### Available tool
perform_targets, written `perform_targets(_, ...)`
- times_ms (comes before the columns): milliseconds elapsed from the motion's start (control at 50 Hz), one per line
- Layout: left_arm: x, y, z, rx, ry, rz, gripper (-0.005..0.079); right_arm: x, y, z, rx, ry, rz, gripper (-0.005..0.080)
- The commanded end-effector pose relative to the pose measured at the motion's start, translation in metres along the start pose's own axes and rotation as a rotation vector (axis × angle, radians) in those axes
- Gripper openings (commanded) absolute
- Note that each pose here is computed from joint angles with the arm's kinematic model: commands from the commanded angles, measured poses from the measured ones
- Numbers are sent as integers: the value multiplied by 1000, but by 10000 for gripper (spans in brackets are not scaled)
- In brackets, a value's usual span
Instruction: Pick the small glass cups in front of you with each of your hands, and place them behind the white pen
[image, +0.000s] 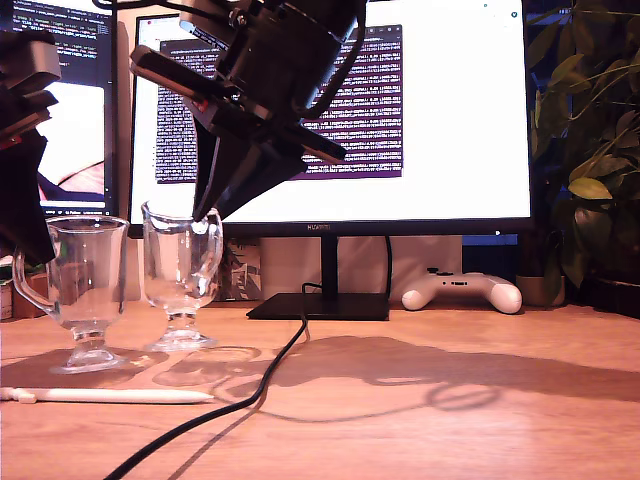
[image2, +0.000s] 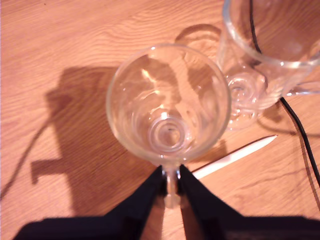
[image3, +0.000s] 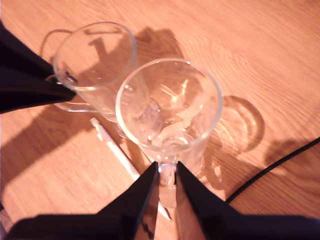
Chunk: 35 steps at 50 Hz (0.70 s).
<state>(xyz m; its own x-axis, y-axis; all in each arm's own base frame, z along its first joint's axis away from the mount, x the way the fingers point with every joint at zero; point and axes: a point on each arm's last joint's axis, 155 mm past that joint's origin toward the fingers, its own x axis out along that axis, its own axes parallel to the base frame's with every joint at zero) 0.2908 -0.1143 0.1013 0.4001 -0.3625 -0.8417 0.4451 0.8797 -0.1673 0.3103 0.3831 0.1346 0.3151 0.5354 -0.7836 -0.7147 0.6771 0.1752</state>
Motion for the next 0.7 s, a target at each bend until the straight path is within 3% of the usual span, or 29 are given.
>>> perform_targets(0, -3, -3, 5, 14, -33, -7, -23, 3, 2, 6, -4, -22, 5, -13)
perform_targets(580, -2, -3, 5, 13, -33, -7, -23, 22, -5, -9, 6, 35, -5, -12)
perform_targets(680, -1, -3, 4, 11, -25, -8, -19, 22, -5, -10, 7, 37, -6, 27)
